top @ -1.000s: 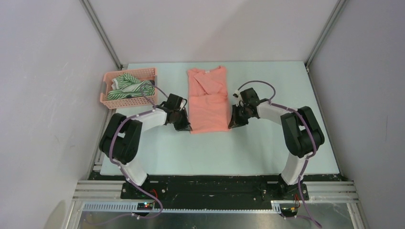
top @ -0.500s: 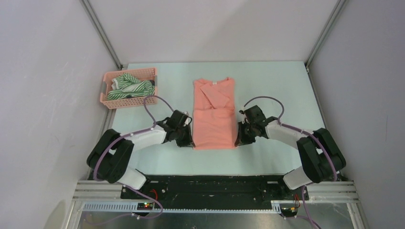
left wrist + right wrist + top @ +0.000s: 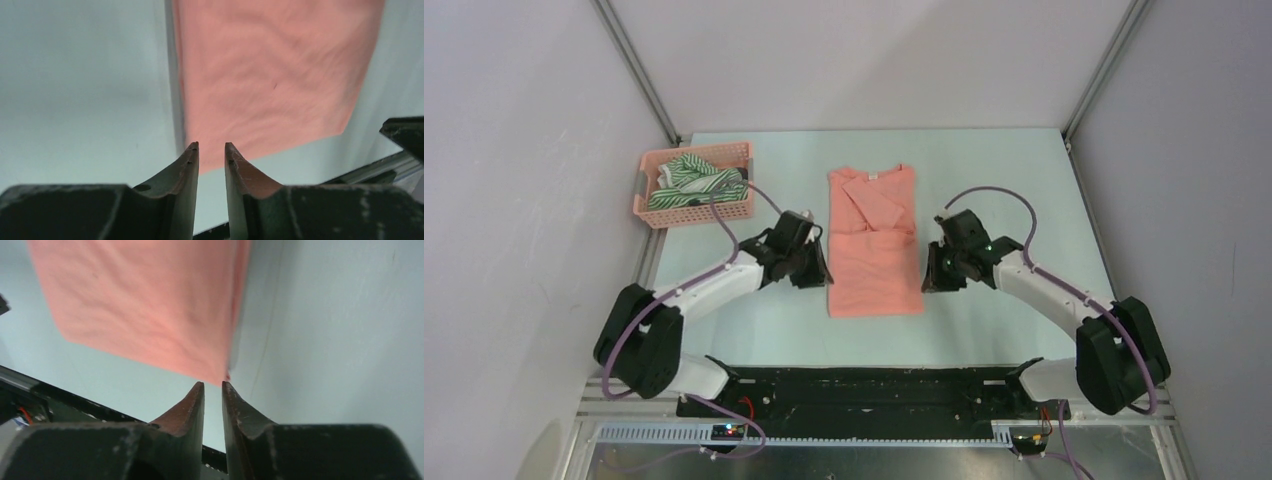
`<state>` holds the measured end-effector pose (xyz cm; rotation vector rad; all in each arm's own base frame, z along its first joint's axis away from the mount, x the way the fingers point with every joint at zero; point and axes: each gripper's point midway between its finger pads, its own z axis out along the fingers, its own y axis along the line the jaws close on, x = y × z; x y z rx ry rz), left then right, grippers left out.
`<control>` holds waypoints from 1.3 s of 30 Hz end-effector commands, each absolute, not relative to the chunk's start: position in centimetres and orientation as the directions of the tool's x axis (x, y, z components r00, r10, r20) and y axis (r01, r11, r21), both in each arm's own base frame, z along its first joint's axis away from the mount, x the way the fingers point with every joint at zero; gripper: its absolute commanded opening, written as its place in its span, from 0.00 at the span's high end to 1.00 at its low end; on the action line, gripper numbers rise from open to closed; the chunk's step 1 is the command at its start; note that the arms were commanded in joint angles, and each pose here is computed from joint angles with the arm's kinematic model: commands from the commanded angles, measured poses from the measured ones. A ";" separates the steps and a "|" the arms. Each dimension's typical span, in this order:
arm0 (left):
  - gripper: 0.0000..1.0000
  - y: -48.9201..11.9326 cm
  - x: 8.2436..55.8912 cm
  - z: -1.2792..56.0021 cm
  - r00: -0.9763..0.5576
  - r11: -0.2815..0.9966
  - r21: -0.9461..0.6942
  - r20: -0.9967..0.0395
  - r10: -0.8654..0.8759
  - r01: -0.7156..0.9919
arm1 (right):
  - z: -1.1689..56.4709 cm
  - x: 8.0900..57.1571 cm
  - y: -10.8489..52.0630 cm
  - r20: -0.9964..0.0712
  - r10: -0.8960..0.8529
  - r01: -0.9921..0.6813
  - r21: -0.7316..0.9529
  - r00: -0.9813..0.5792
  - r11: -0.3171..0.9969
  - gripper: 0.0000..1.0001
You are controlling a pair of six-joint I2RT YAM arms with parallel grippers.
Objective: Fold and stack the mixed laundry pile
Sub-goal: Fold the T-shirt at the center of the board.
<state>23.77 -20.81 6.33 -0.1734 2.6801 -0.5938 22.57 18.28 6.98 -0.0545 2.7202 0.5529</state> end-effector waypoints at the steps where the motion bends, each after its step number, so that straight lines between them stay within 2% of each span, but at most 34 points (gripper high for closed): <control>1: 0.70 -21.5 28.5 8.4 -0.890 0.896 -0.443 -0.406 -0.206 -0.005 | 10.4 27.7 20.1 -0.485 0.028 -0.191 0.396 -0.874 0.898 0.79; 5: 0.69 -21.7 32.5 8.8 -0.868 0.912 -0.410 -0.456 -0.197 0.008 | 10.8 31.0 21.7 -0.511 0.029 -0.233 0.440 -0.859 0.867 0.81; 11: 0.70 -23.3 38.4 8.1 -0.856 0.892 -0.453 -0.464 -0.229 0.007 | 9.4 36.8 22.4 -0.515 0.072 -0.212 0.472 -0.854 0.856 0.82; 19: 0.70 -23.9 43.1 4.7 -0.866 0.896 -0.444 -0.441 -0.235 -0.017 | 6.1 42.5 21.3 -0.450 0.145 -0.131 0.529 -0.881 0.839 0.79; 24: 0.70 -23.9 45.4 4.8 -0.851 0.899 -0.437 -0.473 -0.230 0.000 | 4.6 44.5 19.5 -0.396 0.231 -0.049 0.583 -0.889 0.811 0.77; 28: 0.66 -23.9 46.1 7.8 -0.825 0.885 -0.465 -0.510 -0.243 0.027 | 5.4 43.4 18.8 -0.376 0.220 -0.038 0.570 -0.900 0.821 0.73; 31: 0.53 -23.6 45.2 12.0 -0.792 0.872 -0.486 -0.556 -0.254 0.062 | 7.8 41.5 17.8 -0.386 0.219 -0.026 0.539 -0.896 0.842 0.61; 33: 0.47 -23.0 43.1 12.6 -0.803 0.869 -0.492 -0.540 -0.252 0.058 | 8.9 39.6 17.4 -0.387 0.215 -0.021 0.522 -0.897 0.853 0.53; 35: 0.42 -22.6 40.5 12.7 -0.821 0.861 -0.506 -0.512 -0.254 0.049 | 9.6 37.4 16.9 -0.385 0.214 -0.015 0.513 -0.898 0.858 0.50; 36: 0.42 -22.4 39.6 12.5 -0.828 0.859 -0.511 -0.500 -0.254 0.045 | 8.5 35.6 16.5 -0.356 0.211 0.001 0.508 -0.910 0.861 0.46; 37: 0.41 -22.0 37.8 12.2 -0.840 0.852 -0.523 -0.477 -0.258 0.036 | 9.7 34.8 16.5 -0.381 0.214 -0.016 0.518 -0.900 0.855 0.39; 38: 0.41 -21.9 36.8 12.9 -0.836 0.845 -0.533 -0.482 -0.262 0.042 | 8.6 33.1 16.2 -0.354 0.211 -0.001 0.513 -0.911 0.859 0.36; 39: 0.40 -21.5 34.9 11.3 -0.860 0.848 -0.529 -0.442 -0.255 0.020 | 9.5 32.3 16.3 -0.376 0.215 -0.015 0.523 -0.901 0.852 0.34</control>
